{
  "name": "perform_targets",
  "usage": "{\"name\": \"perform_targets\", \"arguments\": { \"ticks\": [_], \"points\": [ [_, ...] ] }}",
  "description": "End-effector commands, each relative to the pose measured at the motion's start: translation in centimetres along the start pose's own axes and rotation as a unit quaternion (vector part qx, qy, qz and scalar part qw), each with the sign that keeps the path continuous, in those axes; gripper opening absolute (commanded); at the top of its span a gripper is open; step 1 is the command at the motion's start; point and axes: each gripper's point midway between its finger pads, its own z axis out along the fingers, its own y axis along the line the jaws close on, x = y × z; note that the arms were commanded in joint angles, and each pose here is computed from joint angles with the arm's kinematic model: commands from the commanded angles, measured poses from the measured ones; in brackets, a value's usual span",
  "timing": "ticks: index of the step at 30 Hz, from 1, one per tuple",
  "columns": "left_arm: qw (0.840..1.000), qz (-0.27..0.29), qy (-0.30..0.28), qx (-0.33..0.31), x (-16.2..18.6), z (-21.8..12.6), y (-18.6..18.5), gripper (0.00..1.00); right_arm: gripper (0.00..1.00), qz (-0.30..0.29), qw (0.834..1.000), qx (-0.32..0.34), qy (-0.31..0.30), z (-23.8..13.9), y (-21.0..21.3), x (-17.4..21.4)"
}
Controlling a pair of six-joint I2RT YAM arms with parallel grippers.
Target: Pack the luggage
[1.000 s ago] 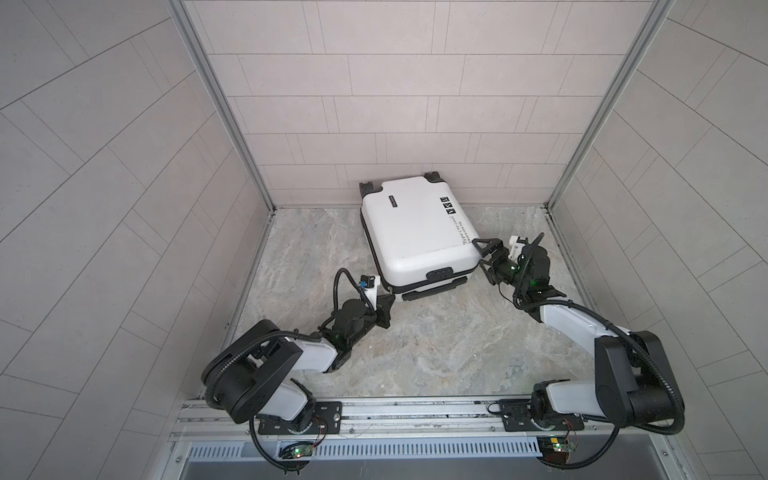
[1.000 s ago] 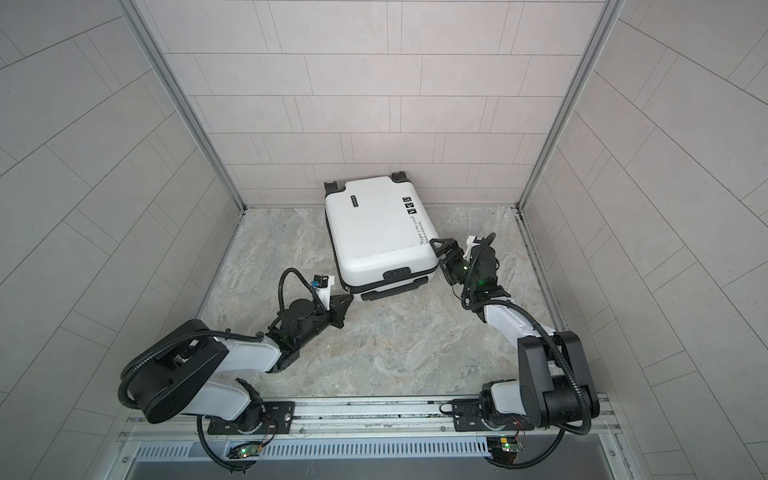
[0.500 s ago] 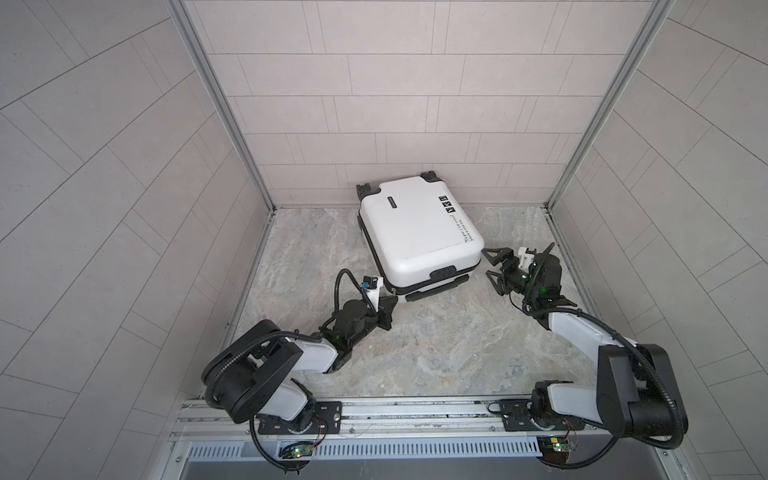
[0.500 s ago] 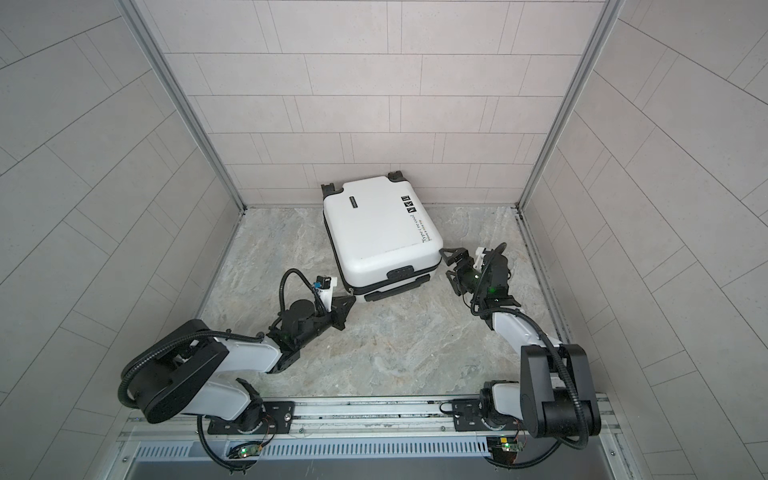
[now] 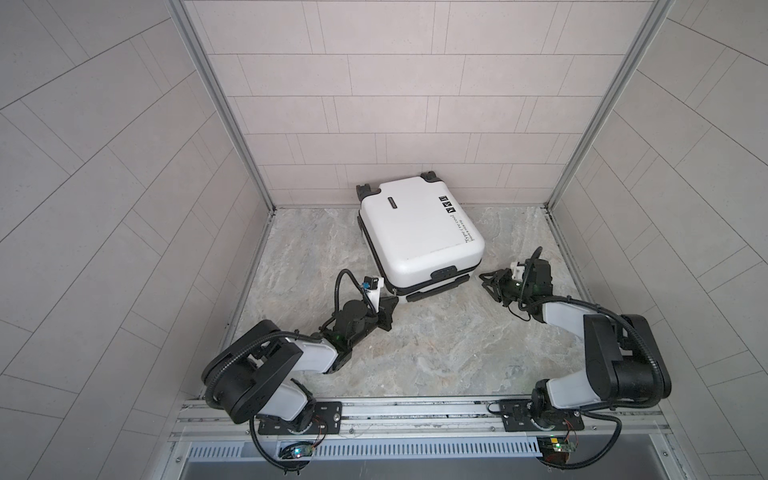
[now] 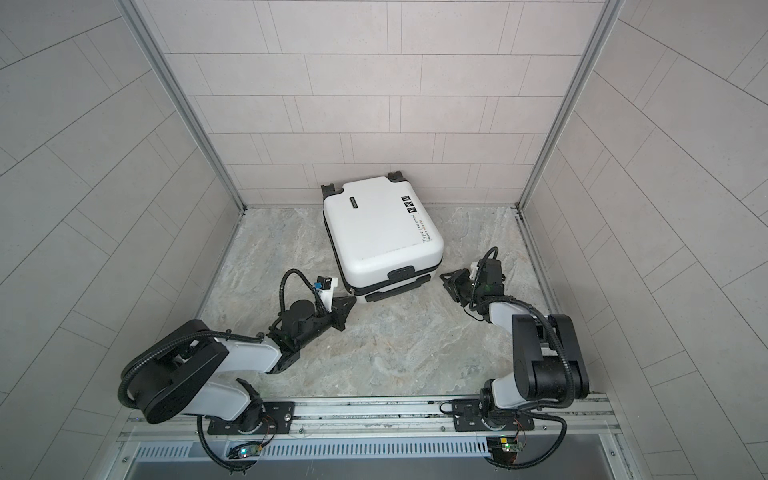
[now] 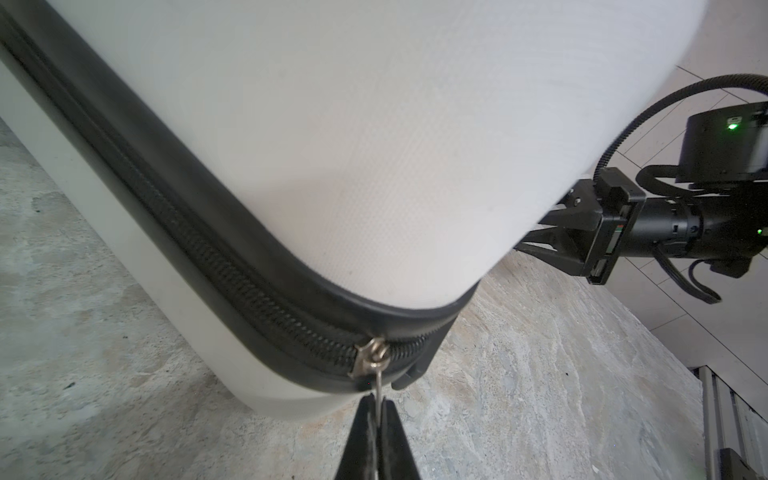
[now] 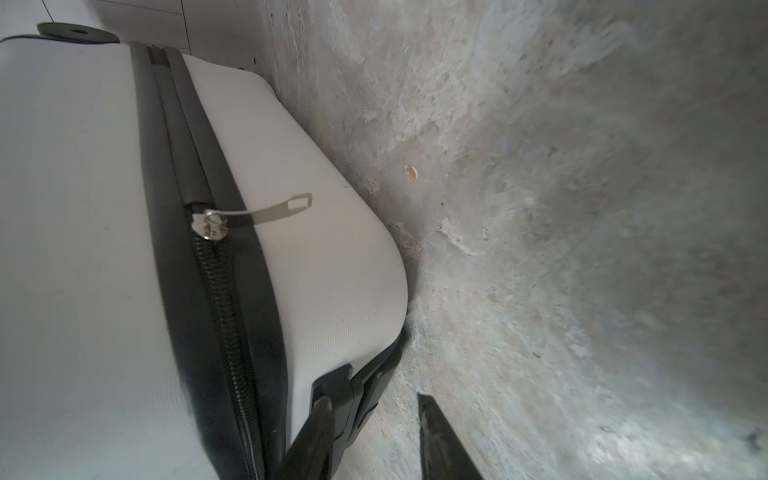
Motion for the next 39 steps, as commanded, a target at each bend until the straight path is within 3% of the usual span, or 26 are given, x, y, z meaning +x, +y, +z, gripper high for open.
{"name": "perform_targets", "arguments": {
  "ticks": [1, 14, 30, 33, 39],
  "points": [
    [0.996, 0.017, -0.076, 0.054, -4.5, -0.3, -3.0, 0.0, 0.34, -0.03, 0.998, -0.045, -0.011, 0.5, 3.0, -0.9],
    [0.996, 0.018, -0.072, 0.049, -4.5, -0.5, -2.8, 0.0, 0.28, -0.047, 0.991, -0.127, -0.023, 0.4, 7.6, -0.9],
    [0.996, 0.013, -0.071, 0.057, -4.6, -0.4, -3.2, 0.0, 0.25, -0.072, 0.981, -0.18, -0.02, 0.8, 11.4, -0.1],
    [0.994, 0.011, -0.078, 0.07, -5.8, -0.1, -4.1, 0.0, 0.26, -0.073, 0.983, -0.17, -0.009, 2.0, 10.8, 0.9],
    [0.995, 0.006, -0.072, 0.069, -5.5, 0.0, -4.0, 0.0, 0.38, -0.046, 0.988, -0.15, -0.005, 3.2, 7.4, 2.3]
  ]
}}
